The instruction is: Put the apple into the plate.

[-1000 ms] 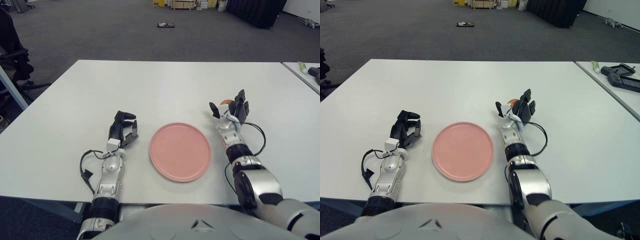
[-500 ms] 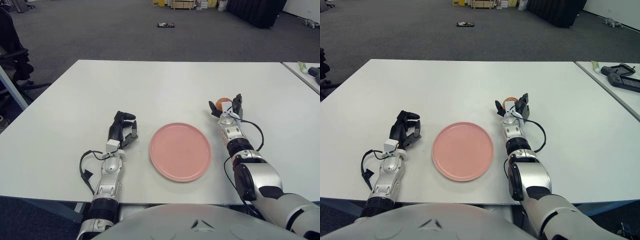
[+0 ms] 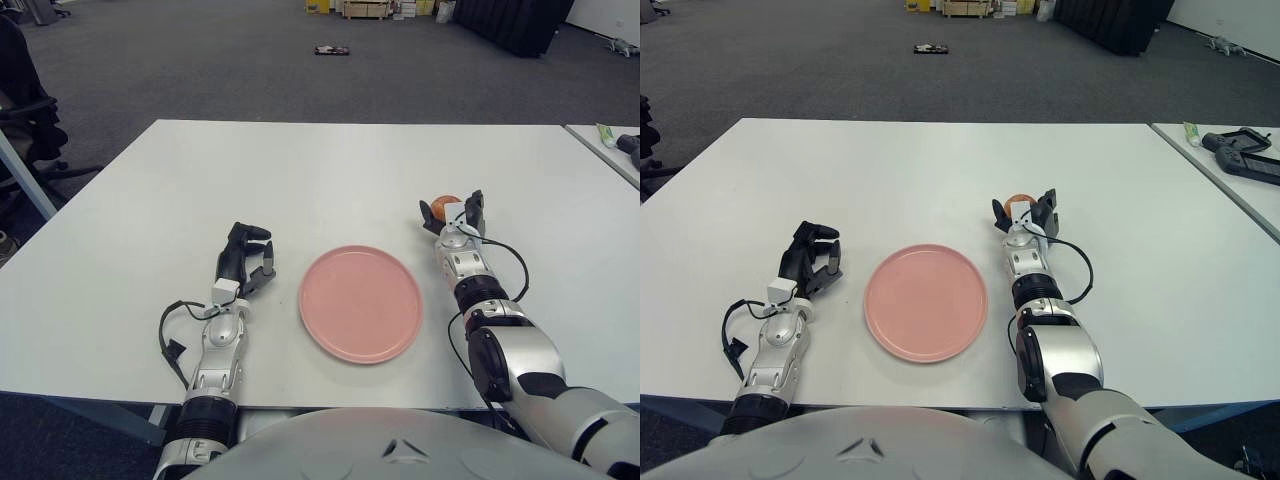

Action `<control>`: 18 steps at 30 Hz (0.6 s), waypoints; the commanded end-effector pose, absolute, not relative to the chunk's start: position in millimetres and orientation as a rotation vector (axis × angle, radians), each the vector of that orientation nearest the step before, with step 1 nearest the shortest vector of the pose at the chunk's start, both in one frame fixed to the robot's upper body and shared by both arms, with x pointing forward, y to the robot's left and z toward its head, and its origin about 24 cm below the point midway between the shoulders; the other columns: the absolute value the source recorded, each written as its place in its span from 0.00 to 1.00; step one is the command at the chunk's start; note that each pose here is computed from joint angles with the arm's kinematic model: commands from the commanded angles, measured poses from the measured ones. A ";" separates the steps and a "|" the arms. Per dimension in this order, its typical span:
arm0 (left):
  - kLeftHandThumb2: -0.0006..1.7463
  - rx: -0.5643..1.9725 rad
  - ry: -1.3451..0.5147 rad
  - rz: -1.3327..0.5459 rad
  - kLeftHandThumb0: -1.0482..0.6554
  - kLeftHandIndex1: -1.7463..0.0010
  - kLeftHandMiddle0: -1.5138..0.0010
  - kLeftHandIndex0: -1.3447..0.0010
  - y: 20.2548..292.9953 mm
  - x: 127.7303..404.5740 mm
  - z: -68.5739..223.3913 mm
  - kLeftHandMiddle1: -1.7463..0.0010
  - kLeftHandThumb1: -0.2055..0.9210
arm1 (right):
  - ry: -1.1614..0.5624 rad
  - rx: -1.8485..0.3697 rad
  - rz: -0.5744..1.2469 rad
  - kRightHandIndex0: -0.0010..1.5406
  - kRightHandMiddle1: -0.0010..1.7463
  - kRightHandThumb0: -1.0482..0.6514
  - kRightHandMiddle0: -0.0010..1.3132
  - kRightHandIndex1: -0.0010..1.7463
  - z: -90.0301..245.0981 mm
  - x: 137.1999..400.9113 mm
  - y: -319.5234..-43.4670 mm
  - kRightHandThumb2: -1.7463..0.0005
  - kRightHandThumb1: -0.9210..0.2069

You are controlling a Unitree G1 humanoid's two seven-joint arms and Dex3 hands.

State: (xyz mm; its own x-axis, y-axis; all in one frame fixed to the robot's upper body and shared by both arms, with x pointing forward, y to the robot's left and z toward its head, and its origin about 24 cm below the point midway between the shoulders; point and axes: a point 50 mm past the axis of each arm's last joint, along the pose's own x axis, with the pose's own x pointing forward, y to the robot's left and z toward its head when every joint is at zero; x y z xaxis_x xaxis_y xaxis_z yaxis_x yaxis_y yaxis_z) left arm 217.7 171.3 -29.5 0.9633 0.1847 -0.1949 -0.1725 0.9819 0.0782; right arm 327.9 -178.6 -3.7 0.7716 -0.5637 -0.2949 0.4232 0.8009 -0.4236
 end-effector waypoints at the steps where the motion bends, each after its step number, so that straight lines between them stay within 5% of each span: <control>1: 0.51 0.074 0.292 0.208 0.39 0.00 0.59 0.74 176.0 206.6 -44.1 0.00 0.77 | 0.484 -0.315 -0.552 0.00 0.17 0.18 0.00 0.23 -13.8 320.5 -178.2 0.55 0.32; 18: 0.50 0.074 0.278 0.222 0.39 0.00 0.61 0.74 177.6 206.7 -43.8 0.00 0.77 | 0.457 -0.292 -0.576 0.00 0.54 0.23 0.00 0.52 -14.5 317.6 -184.9 0.49 0.38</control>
State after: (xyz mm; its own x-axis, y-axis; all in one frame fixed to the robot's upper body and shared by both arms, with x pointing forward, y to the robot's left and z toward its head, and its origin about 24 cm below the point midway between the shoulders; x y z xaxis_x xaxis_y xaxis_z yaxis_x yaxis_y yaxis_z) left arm 217.1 172.9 -29.9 0.9612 0.2003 -0.1895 -0.1883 0.9789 0.0797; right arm 326.3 -186.8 -1.4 0.7651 -0.5834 -0.2726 0.4625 0.7924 -0.3977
